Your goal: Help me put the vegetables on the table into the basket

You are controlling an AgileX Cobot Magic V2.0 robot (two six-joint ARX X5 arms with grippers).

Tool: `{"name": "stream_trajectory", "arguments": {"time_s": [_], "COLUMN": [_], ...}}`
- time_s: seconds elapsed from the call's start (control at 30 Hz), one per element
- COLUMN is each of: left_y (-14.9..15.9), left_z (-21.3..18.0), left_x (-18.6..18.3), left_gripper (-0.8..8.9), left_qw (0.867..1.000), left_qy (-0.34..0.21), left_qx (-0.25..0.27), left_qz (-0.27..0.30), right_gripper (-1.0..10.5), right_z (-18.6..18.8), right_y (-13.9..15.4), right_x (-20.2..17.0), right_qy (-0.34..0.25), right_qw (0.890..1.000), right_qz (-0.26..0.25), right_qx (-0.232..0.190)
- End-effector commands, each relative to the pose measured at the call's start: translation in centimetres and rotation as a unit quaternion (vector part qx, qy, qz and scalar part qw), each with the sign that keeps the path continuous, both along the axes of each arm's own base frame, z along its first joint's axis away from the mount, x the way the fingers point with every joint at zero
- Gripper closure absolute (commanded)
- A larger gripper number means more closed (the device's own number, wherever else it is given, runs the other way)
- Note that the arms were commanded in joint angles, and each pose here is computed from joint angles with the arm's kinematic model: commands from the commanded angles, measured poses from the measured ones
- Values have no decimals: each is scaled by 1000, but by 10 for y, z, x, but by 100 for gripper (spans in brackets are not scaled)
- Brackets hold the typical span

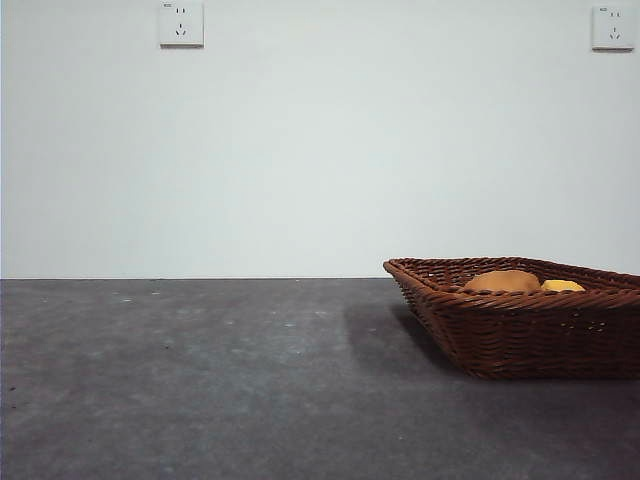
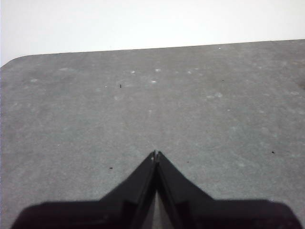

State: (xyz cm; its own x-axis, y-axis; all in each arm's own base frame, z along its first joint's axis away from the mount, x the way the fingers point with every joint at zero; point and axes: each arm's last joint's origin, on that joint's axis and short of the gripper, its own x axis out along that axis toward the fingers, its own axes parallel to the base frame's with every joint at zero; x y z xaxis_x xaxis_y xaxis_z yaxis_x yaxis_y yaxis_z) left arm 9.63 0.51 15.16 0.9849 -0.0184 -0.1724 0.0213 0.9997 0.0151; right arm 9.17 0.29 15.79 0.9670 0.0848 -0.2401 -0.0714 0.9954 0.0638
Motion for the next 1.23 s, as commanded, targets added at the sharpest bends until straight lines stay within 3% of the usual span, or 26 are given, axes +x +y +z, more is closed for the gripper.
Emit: {"name": "stream_trajectory", "arguments": {"time_s": [0.03,1.23], "left_y": [0,0], "left_z": [-3,-3], "left_x": [1,1], "left_gripper": [817,817], "left_qw": [1000,1000], "left_qy": [1,0], "left_qx": [-2,-2], "left_qz": [0,0], "right_gripper": [946,946], "right_z": [-4,-5], "right_y": [0,0], "right_x": [1,1], "right_qy": [-8,-7], "right_qw": [1000,1000], "right_qz": [-1,-2], "right_qx": [6,6]}}
